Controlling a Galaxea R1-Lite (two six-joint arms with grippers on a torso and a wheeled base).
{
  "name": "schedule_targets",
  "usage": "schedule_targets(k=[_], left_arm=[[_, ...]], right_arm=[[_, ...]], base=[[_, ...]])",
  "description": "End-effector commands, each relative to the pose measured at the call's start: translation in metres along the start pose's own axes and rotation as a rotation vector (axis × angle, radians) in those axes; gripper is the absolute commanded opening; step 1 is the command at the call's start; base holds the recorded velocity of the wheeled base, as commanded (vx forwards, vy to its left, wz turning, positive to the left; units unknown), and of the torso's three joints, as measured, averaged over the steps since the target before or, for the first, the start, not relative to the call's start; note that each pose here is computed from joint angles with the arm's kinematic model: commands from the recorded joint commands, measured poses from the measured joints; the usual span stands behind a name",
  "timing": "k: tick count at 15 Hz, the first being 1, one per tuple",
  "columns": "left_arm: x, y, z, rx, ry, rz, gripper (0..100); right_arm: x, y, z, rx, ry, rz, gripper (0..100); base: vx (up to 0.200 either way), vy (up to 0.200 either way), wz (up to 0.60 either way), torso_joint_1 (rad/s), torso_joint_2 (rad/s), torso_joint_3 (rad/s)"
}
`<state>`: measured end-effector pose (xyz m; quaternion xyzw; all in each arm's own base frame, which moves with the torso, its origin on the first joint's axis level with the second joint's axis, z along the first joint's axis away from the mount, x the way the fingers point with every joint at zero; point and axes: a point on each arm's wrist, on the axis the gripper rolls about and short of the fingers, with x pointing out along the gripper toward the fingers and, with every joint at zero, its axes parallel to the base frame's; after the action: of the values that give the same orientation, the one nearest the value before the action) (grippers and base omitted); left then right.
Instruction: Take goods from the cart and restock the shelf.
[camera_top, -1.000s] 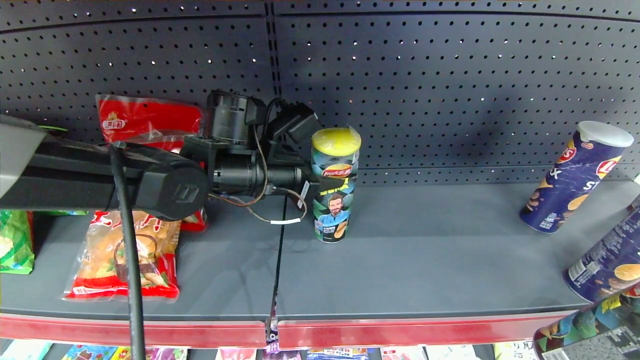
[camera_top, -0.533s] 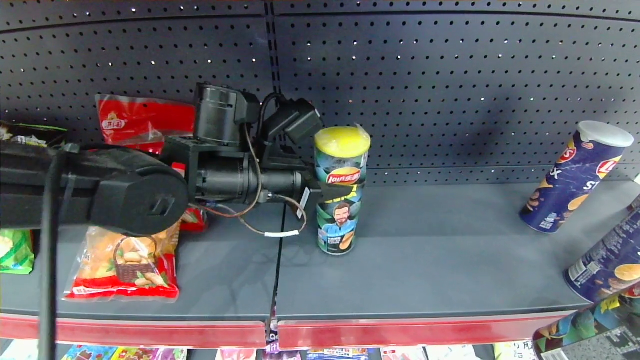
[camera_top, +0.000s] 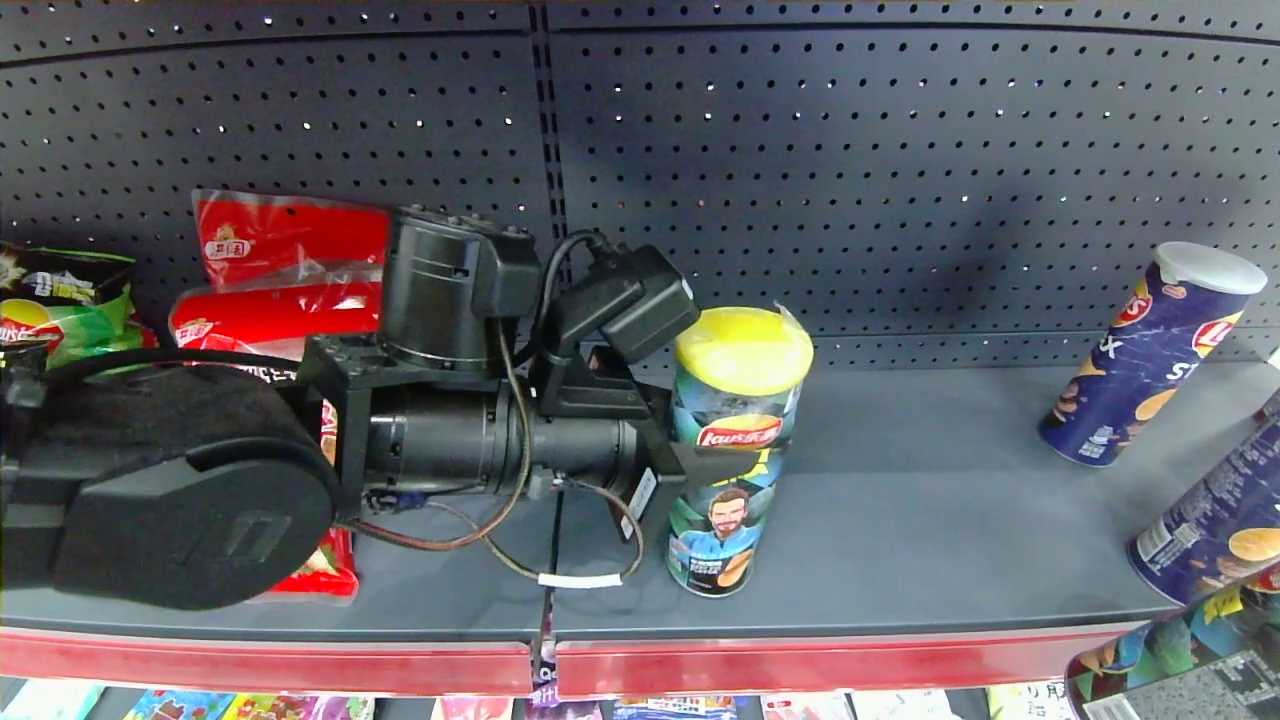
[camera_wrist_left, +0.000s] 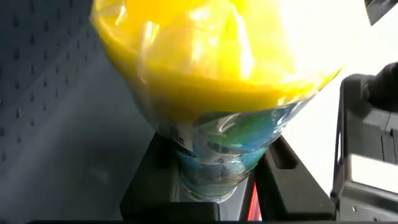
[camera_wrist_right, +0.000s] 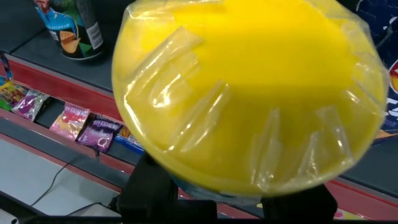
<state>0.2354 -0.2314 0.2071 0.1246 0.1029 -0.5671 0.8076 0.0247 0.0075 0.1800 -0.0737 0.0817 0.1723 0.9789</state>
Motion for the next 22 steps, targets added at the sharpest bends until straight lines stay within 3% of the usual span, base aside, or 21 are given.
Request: schedule_targets(k=[1,12,21,22], left_arm=[[0.002,-0.003,-0.005,-0.001,0.006,-0.008,0],[0.001,-0.018,-0.012,-0.004,0.024,-0.053,0],[-0.003,-0.021,-0.017,-0.02,0.041,-0.052,0],[-0.003,-0.021,-0.017,-0.016,0.043,-0.052,100]], right_arm=[[0.0,0.0,0.0,0.0,0.001,0.001,0],[0.003,-0.001,0.001,0.003,0.011,0.002,0],[0.003,-0.001,0.001,0.003,0.013,0.004,0],[0.003,-0.001,0.001,0.003,0.012,0.004,0]], base=[[0.0,0.0,0.0,0.0,0.0,0.0],[0.0,0.0,0.0,0.0,0.0,0.0],[0.0,0.0,0.0,0.0,0.0,0.0],[0.0,0.0,0.0,0.0,0.0,0.0]])
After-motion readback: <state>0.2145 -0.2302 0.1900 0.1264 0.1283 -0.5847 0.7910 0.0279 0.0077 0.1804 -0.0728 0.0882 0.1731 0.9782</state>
